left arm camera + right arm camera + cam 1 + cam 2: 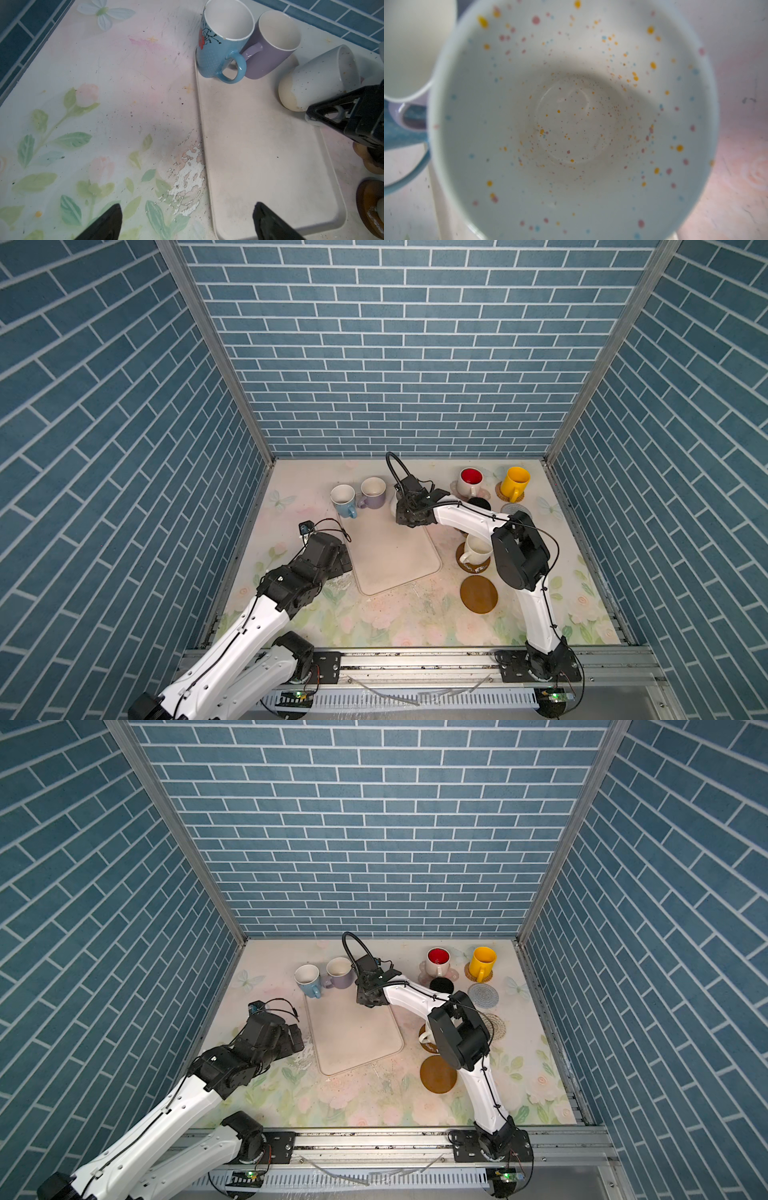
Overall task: Place cups on coasters
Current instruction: Pick up the cup from the tray.
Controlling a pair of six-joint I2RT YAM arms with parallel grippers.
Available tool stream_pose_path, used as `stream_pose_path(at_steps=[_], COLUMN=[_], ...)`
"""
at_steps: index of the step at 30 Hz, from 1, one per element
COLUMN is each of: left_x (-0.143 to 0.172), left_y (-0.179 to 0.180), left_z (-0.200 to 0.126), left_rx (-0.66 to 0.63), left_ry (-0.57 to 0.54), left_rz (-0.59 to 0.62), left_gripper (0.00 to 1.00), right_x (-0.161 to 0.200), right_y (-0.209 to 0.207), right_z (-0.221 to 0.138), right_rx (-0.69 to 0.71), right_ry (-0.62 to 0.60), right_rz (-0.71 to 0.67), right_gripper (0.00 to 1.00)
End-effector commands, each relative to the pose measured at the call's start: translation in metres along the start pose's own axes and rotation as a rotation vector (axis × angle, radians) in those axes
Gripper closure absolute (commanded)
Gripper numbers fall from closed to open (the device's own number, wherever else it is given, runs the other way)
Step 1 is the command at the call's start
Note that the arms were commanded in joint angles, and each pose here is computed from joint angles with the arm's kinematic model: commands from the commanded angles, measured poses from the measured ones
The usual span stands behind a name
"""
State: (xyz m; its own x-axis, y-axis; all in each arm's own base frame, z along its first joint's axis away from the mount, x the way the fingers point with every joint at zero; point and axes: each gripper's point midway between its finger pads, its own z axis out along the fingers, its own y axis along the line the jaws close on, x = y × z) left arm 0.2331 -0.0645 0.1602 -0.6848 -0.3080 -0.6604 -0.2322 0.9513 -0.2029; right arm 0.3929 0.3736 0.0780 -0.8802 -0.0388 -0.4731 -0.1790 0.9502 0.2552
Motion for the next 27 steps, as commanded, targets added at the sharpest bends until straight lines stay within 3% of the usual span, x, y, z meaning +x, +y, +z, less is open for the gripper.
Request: stream_pose_path(at_steps=[1,16,22,27], left_x=[-0.01,-0.028,-0.03,-0.029], left_y=[-0.006,-0.034,-0.072,-0.118], left_z=[-0.01,-0.024,-0.022,-0.017], left_rx=[0.049,0.109,0.123,0.134], left_ry=[-0.031,-0.019,-0.023,-0.019], left_rz=[0.041,0.106,0.194,0.29], left_gripper=[0.01,0.01,0.01,0.01], right_x=[-0.035,-0.04,-0.031,-0.024], right_y=[0.026,0.01,-0.02,-0.059], right_z=[-0.048,-0.154,-0.185,-0.204], right_rx=[-0.11,-0.109,-0.034,0.003], right_ry=[-0.129,-0.218,-0.247,-0.268], right_rz=[-0.102,-0.256,-0.306,-0.249], right_gripper=[1.0,1.0,1.0,1.0])
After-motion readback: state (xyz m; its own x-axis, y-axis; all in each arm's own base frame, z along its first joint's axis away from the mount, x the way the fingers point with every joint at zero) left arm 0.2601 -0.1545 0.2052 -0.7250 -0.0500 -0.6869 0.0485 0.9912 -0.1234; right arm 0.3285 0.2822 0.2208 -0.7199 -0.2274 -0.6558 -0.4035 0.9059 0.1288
